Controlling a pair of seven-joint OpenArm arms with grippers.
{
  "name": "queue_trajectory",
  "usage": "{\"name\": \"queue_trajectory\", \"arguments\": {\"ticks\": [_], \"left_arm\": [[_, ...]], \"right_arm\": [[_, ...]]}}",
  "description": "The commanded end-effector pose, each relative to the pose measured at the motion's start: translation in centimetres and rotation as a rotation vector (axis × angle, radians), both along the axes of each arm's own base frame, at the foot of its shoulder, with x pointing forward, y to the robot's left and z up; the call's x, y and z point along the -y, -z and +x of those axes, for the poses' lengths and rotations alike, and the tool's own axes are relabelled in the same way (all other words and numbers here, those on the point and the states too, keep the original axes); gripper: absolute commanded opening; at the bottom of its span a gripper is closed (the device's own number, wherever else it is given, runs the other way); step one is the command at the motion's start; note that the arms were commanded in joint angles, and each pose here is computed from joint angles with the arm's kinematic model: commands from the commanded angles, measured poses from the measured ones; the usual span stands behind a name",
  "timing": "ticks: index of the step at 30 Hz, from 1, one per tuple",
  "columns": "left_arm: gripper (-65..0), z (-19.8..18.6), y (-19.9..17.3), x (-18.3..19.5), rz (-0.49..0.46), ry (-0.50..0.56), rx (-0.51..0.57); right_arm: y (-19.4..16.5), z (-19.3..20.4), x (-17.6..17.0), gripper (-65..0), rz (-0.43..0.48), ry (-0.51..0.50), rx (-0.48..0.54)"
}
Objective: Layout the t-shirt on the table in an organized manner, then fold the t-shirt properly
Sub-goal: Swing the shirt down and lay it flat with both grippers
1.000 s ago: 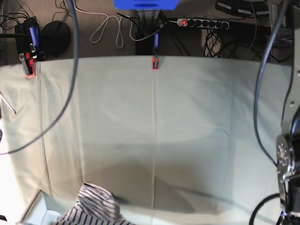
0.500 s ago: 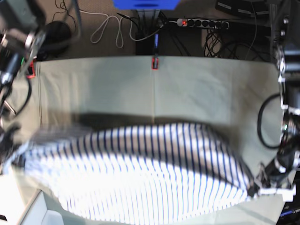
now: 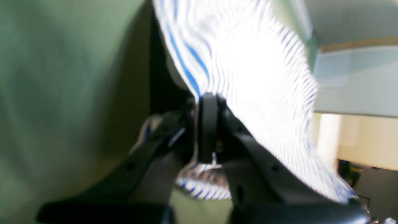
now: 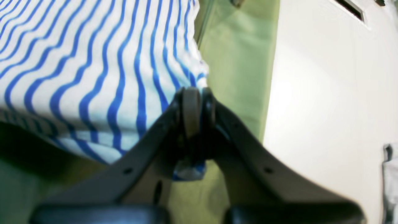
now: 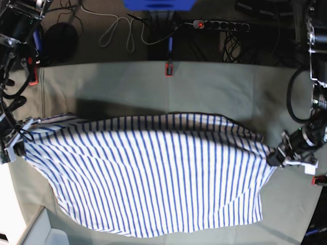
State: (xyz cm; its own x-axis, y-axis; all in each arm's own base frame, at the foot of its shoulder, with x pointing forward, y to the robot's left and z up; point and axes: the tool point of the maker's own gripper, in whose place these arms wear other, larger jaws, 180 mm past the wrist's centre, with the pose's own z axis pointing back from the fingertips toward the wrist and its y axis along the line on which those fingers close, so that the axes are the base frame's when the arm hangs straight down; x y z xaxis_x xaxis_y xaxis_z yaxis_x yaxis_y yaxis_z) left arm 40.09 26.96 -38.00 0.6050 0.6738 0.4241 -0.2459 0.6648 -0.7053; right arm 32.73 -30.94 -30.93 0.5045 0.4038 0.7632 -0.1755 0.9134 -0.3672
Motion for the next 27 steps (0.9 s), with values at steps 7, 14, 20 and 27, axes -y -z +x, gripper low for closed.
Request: {"name": "queue_trajectory", "arguments": {"ticks": [7, 14, 20, 27], "left_arm": [[-64.9, 1.5, -8.3, -5.8, -0.018, -0.128, 0.214], [-64.9, 2.8, -15.6, -8.2, 0.0, -0.177, 0.4], [-64.9, 6.5, -21.4, -6.6, -0.008, -0.138, 0.525], [-64.9, 13.9, -25.8, -2.2, -0.038, -0.103, 0.559]], "right_arm": [[-6.2, -2.5, 2.6, -65.0, -0.042, 0.138, 0.192], [-13.4, -2.2, 3.7, -65.0, -0.075, 0.231, 0.411], [-17.2, 1.2, 3.0, -65.0, -0.047, 0.203, 0.526], [-19.4, 11.6, 0.7, -65.0, 0.022, 0.007, 0.497]]}}
